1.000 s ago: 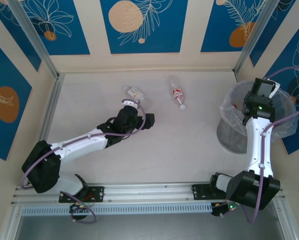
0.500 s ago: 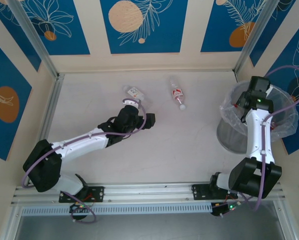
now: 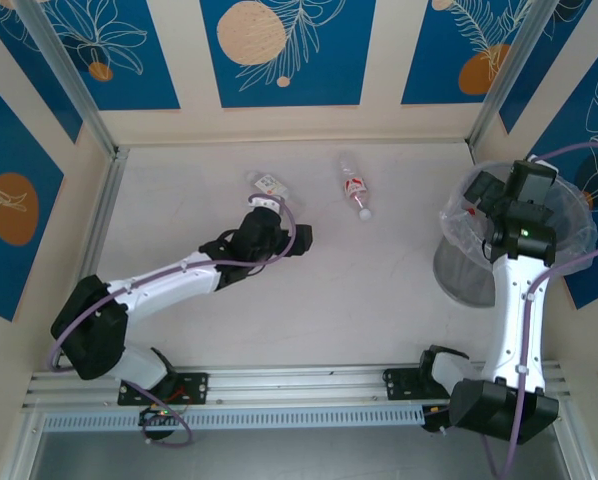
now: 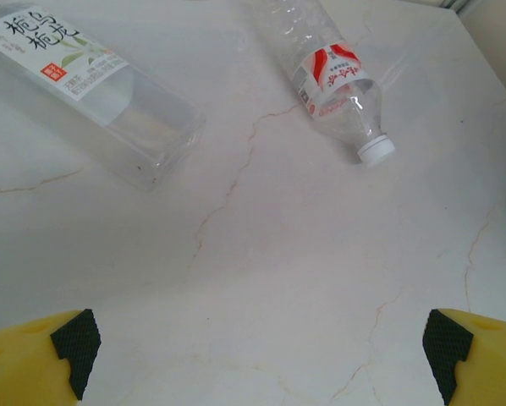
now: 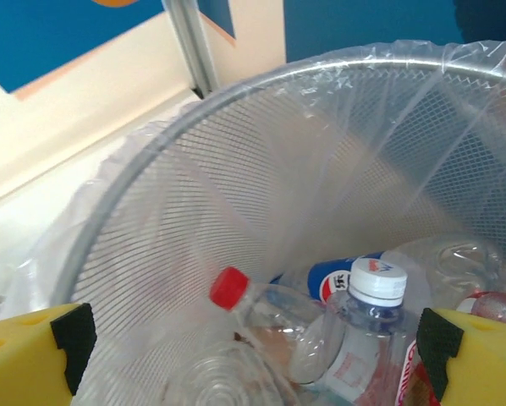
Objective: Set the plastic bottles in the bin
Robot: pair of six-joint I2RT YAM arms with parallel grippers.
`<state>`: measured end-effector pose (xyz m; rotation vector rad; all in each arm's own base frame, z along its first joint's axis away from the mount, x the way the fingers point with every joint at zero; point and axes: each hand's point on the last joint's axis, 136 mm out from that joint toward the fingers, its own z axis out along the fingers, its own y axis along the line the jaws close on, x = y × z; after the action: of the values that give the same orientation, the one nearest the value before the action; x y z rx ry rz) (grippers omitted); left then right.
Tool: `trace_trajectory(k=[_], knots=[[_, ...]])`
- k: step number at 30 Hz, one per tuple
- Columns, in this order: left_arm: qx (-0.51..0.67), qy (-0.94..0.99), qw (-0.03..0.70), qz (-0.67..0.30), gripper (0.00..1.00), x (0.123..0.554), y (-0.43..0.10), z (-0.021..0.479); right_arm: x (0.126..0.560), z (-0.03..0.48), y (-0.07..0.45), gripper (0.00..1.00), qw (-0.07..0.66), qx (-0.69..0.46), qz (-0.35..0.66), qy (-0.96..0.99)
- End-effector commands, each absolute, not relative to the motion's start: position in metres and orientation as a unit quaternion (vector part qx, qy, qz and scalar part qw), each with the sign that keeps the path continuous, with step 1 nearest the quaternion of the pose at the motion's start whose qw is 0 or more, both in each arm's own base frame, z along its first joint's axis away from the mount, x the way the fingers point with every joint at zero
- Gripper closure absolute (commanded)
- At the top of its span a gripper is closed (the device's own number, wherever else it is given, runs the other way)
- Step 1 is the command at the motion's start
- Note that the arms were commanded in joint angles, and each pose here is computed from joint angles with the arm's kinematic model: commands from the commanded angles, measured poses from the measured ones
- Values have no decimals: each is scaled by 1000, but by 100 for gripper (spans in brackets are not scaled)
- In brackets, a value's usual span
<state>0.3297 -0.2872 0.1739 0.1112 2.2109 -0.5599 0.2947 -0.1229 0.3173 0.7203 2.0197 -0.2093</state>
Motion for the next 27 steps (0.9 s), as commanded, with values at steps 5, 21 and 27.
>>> trace_trajectory(k=[5,21,27], knots=[[-17,896,399,-194,1,344,-272,167,293,326,-85,1,506,257,-4,823],[-113,932,326,-107,1,381,-260,137,274,379,19,1,593,121,175,777],[-128,932,318,-118,1,397,-264,138,274,370,59,1,571,66,231,785]])
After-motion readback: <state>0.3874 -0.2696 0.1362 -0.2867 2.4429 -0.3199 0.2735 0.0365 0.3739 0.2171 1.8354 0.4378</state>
